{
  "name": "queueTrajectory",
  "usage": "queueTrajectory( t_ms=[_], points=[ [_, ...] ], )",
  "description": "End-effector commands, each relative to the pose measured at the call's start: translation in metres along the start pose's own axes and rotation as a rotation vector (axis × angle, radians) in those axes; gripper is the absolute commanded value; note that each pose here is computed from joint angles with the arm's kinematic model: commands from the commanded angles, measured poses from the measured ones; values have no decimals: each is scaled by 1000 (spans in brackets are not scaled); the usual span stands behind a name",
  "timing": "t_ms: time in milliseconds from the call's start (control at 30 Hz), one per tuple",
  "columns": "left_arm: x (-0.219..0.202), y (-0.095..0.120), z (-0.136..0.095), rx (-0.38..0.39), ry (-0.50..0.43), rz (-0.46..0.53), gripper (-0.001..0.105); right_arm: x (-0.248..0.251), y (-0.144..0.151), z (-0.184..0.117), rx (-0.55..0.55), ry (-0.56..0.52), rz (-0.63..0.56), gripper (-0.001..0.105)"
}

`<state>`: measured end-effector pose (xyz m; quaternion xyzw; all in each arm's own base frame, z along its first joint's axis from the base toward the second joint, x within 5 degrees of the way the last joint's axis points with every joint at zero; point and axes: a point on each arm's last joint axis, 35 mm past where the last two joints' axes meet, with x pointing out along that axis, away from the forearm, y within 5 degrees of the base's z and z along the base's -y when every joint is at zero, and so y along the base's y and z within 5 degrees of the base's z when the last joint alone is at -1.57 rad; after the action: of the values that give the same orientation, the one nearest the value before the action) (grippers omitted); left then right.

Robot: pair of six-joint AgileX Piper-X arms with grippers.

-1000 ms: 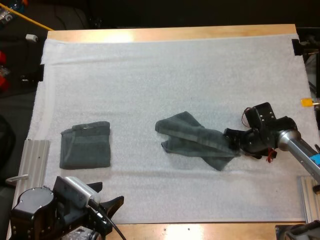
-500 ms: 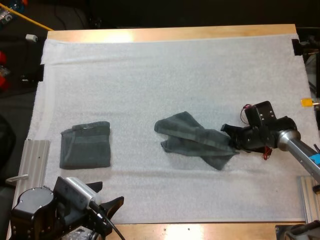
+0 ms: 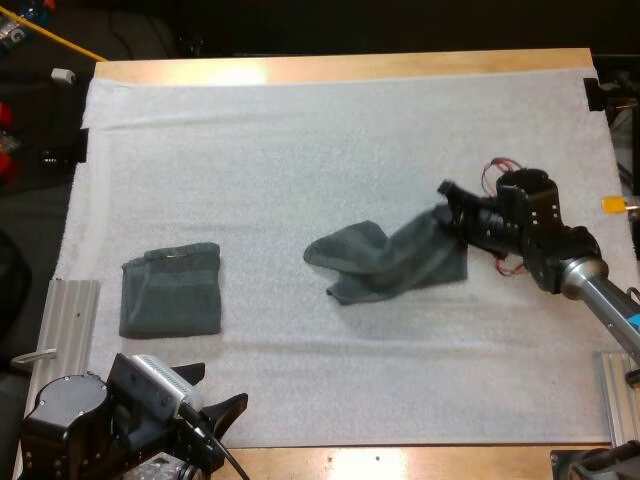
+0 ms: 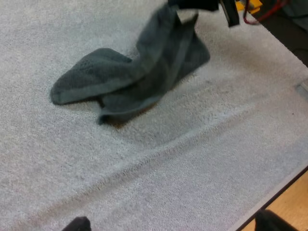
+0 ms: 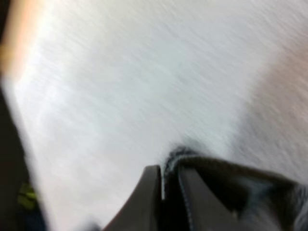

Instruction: Pick towel from pile, fold and stack

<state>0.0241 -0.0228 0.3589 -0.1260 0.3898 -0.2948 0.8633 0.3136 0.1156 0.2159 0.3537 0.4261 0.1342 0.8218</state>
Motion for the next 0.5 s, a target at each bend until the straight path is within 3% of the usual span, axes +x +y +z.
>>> queueTrajectory(
  t_ms=[0, 167, 300, 467],
  points=[
    [0, 0, 1, 2, 5, -8, 65, -4, 12, 12, 37, -98, 72, 0],
    [0, 0, 1, 2, 5, -8, 65, -10, 32, 29, 113, -258, 252, 0],
    [0, 0, 1, 2, 5, -8, 65, -22, 58, 43, 22, -264, 461, 0],
    [0, -1, 1, 10, 1, -9, 65, -39, 92, 63, -86, -280, 595, 0]
  ],
)
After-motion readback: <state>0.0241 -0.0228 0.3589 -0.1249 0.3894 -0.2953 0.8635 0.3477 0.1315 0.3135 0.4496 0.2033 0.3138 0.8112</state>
